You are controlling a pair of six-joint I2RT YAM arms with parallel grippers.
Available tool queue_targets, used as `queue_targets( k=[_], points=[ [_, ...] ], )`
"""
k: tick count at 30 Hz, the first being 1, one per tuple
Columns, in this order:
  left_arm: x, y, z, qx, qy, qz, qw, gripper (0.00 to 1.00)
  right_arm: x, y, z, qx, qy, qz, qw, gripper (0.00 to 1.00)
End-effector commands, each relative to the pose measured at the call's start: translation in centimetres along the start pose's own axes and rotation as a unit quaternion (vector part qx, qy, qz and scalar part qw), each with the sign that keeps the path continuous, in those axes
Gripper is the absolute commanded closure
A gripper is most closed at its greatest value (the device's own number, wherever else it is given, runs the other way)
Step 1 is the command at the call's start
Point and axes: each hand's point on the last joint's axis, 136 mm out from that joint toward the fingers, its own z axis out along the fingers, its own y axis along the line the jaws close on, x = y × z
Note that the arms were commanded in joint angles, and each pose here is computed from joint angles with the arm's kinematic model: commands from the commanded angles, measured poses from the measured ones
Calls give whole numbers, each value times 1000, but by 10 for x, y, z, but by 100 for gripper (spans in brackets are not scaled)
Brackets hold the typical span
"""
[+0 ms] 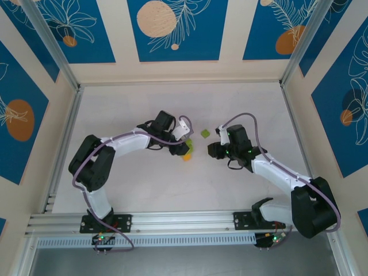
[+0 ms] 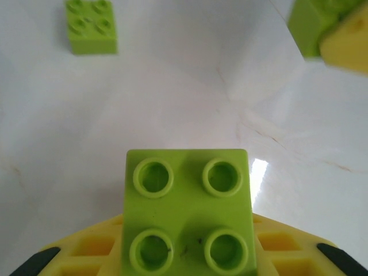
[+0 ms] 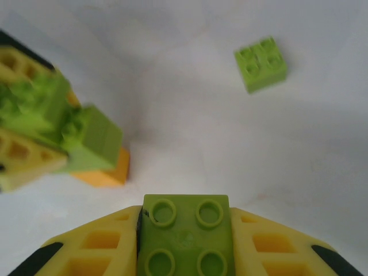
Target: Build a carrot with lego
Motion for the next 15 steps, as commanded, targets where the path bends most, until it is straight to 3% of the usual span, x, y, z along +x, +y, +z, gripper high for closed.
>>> queue_targets(
  k=[1,5,9,15],
  points=[
    [8,-43,-21,83,19,7,996,88,-24,22,-12,-63,-10,-45,997,74],
    [5,-62,-45,123,19,8,992,95,-48,43,-30,-143,-32,-48,988,73],
    [-13,-78,-80,164,-12,19,986,95,-53,73,-39,-232,5,-69,970,73],
    [-38,-85,-129,203,-52,36,977,93,-53,107,-57,-306,36,-101,946,74]
  ],
)
